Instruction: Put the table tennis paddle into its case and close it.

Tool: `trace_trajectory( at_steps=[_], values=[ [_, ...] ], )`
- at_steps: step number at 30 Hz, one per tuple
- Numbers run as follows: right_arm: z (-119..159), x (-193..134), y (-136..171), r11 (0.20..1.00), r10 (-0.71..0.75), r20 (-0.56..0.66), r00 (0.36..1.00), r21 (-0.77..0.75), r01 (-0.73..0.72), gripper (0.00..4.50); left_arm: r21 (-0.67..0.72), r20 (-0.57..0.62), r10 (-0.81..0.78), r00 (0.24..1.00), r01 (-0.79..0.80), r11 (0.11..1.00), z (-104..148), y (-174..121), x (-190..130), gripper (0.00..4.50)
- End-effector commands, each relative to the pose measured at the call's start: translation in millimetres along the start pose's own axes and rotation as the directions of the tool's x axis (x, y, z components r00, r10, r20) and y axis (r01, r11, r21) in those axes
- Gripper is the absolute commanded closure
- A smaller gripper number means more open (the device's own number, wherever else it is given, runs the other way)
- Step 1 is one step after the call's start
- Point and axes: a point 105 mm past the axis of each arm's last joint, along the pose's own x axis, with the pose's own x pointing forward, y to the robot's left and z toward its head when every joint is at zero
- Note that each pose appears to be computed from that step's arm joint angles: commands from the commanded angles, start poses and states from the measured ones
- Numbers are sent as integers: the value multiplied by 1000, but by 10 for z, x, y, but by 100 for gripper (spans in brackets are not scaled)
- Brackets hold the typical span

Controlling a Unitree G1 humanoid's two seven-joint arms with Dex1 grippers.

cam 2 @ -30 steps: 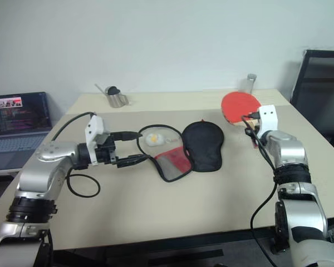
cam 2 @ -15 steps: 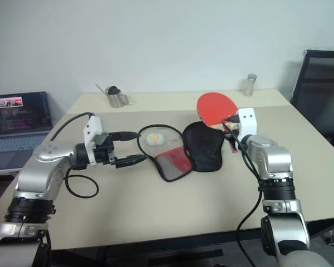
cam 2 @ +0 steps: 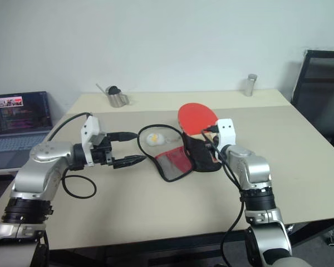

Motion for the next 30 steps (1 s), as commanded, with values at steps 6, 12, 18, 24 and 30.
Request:
trace_trajectory(
  at_steps=[6,12,18,24,30],
  values=[
    [38,158,34,999,-48,51,998,0,48,335,54,26,10,1000,-12,998,160,82,-33,0],
    [-36,298,-101,993,-114,30,993,15,113,335,56,22,7,1000,-8,998,155,69,-27,0],
    [-53,411,-142,990,-139,17,990,5,139,336,56,18,10,1000,-11,998,149,60,-36,0],
    [-133,484,-133,987,-161,-21,987,-7,161,336,59,16,13,1000,-14,998,147,59,-36,0],
    [-212,501,-170,978,-202,-47,978,38,204,336,61,16,14,1000,-15,998,144,56,-34,0]
  ],
)
